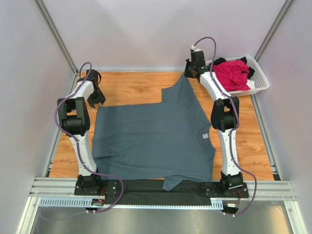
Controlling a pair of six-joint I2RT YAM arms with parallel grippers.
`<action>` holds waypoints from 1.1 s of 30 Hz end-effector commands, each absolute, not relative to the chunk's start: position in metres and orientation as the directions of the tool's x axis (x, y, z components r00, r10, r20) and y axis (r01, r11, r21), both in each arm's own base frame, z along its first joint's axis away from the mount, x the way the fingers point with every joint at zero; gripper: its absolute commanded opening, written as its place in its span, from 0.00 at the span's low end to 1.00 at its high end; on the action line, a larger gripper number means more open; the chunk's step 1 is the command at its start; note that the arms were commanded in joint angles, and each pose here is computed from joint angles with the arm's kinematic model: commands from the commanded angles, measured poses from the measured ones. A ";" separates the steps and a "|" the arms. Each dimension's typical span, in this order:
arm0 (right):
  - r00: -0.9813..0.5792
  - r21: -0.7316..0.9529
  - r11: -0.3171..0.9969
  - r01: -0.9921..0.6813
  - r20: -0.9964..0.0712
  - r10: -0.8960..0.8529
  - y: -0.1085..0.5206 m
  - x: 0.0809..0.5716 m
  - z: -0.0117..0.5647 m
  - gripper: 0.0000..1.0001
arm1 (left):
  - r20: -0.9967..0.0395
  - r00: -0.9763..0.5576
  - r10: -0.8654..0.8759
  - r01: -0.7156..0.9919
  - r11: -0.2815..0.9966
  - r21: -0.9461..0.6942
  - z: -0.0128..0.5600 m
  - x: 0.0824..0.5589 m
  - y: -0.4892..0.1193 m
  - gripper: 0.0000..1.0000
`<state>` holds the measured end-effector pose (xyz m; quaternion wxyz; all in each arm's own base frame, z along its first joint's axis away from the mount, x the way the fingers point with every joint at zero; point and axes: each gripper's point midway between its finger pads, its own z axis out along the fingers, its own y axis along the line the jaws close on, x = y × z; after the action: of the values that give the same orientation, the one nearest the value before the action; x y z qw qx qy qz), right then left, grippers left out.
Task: Fold and stack the t-shirts
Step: Fold the tshirt
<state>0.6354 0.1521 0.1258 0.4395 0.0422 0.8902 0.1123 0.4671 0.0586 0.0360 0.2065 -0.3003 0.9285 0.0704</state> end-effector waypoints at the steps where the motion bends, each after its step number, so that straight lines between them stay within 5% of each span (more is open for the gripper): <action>1: -0.588 0.259 0.964 -0.052 -0.789 0.181 0.155 0.636 0.144 0.00 | -0.479 -0.680 -0.555 -0.622 0.783 -0.024 0.058 0.480 0.063 0.56; 19: -0.597 0.249 0.967 -0.049 -0.784 0.171 0.153 0.634 0.140 0.00 | -0.424 -0.725 -0.543 -0.626 0.776 0.078 0.033 0.471 0.055 0.47; 25: -0.594 0.248 0.968 -0.048 -0.786 0.172 0.153 0.635 0.140 0.00 | -0.423 -0.728 -0.539 -0.630 0.769 0.103 0.033 0.467 0.058 0.29; 29: -0.595 0.249 0.968 -0.046 -0.785 0.173 0.153 0.635 0.140 0.00 | -0.420 -0.734 -0.534 -0.619 0.780 0.092 0.032 0.469 0.055 0.00; 33: -0.585 0.247 0.968 -0.047 -0.792 0.174 0.152 0.636 0.146 0.00 | -0.449 -0.737 -0.506 -0.578 0.815 0.030 0.044 0.483 0.049 0.00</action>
<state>0.6330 0.1555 0.1246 0.4336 0.0373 0.8922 0.1210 0.4627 0.0513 0.0243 0.1783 -0.3059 0.9293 0.1055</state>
